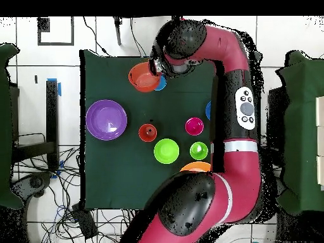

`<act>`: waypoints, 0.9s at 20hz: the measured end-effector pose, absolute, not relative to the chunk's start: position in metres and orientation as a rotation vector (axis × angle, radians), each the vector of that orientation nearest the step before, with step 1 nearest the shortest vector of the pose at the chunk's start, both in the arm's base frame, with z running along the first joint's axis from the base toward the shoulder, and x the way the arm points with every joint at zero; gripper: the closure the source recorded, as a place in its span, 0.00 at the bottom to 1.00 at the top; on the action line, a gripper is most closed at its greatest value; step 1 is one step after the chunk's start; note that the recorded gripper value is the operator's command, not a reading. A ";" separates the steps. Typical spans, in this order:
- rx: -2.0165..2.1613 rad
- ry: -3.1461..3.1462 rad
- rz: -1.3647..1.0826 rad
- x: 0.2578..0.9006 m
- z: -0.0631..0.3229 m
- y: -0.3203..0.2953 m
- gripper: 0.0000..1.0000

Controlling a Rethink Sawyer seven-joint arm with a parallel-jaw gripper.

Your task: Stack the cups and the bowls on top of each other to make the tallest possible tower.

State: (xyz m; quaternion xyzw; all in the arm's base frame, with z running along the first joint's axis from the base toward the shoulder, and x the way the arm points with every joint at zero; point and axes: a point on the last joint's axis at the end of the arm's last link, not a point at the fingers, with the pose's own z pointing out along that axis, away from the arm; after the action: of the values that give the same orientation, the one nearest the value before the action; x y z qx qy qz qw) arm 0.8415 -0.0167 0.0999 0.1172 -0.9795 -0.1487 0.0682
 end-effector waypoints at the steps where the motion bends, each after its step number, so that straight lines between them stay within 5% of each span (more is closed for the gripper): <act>1: 0.354 -2.949 -0.441 0.842 0.101 -0.017 1.00; 18: 0.287 -3.067 -0.433 0.862 0.119 -0.051 1.00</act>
State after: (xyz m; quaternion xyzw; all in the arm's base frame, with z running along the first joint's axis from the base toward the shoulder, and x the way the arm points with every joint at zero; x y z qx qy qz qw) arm 0.8624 -0.0508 0.1193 0.0922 -0.9858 -0.1393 0.0153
